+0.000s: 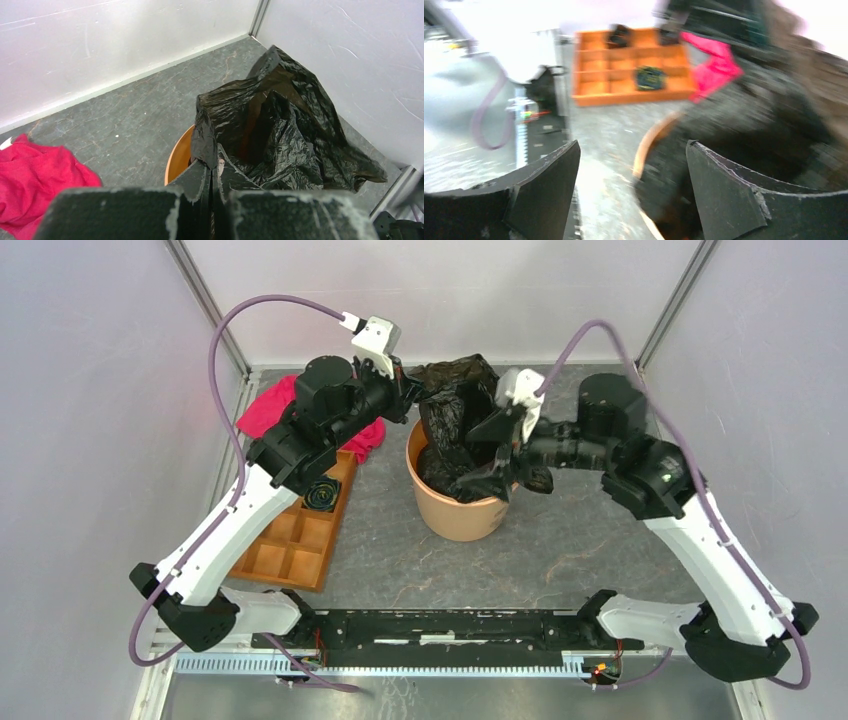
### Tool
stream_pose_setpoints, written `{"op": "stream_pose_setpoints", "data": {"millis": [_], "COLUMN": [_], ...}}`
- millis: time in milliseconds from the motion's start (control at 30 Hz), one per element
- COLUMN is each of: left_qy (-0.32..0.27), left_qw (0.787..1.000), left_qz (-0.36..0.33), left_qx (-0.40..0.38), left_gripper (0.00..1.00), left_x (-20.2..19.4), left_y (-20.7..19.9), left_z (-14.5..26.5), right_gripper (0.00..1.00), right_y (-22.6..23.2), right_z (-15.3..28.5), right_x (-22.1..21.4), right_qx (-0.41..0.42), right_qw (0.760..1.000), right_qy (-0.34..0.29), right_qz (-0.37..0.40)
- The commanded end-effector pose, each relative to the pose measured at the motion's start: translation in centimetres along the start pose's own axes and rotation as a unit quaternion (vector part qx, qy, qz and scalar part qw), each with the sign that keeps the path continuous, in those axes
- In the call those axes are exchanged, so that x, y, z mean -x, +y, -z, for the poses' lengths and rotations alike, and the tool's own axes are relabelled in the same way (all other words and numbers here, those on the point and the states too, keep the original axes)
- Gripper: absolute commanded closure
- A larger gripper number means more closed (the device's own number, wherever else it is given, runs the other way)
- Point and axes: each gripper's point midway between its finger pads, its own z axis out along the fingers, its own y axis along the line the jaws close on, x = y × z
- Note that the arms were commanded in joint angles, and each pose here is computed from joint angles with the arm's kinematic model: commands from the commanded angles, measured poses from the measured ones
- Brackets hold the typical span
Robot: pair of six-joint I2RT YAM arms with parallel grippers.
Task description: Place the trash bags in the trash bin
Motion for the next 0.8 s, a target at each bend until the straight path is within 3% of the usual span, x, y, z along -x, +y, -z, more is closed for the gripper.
{"op": "stream_pose_setpoints", "data": {"millis": [0, 67, 133, 200, 233, 300, 367, 533, 767], "left_qy": [-0.02, -0.019, -0.02, -0.023, -0.025, -0.028, -0.028, -0.028, -0.014], "left_qw": [0.999, 0.999, 0.999, 0.999, 0.999, 0.999, 0.999, 0.999, 0.998], "left_qz": [-0.024, -0.021, -0.019, -0.019, -0.02, -0.022, -0.022, -0.016, -0.002], "left_qx": [-0.016, -0.016, -0.016, -0.016, -0.015, -0.008, -0.001, 0.009, 0.059], "left_gripper": [0.98, 0.98, 0.98, 0.98, 0.98, 0.98, 0.98, 0.98, 0.98], "left_x": [1.6, 1.5, 1.6, 1.7, 1.7, 1.8, 1.6, 1.0, -0.9], "left_y": [-0.4, -0.4, -0.4, -0.4, -0.4, -0.1, 0.2, 0.6, 2.5], "left_z": [0.3, 0.3, 0.5, 0.9, 1.2, 1.9, 2.2, 2.2, 1.9], "right_gripper": [0.16, 0.15, 0.27, 0.52, 0.59, 0.81, 0.91, 0.91, 0.8], "right_y": [9.5, 10.0, 8.5, 4.1, 2.1, -2.2, -4.6, -7.4, -5.5], "right_z": [-2.7, -5.2, -7.7, -9.4, -9.6, -9.1, -8.4, -7.7, -11.1], "right_x": [1.4, 0.1, -2.3, -5.0, -6.5, -9.5, -11.6, -14.9, -16.1], "right_qx": [0.234, 0.215, 0.166, 0.047, -0.008, -0.131, -0.208, -0.294, -0.23], "right_qw": [0.97, 0.975, 0.986, 0.996, 0.995, 0.979, 0.961, 0.931, 0.951], "right_qy": [-0.063, -0.049, 0.0, 0.071, 0.104, 0.156, 0.184, 0.213, 0.208], "right_qz": [-0.006, -0.001, -0.006, -0.008, -0.008, 0.001, 0.008, 0.027, -0.004]}}
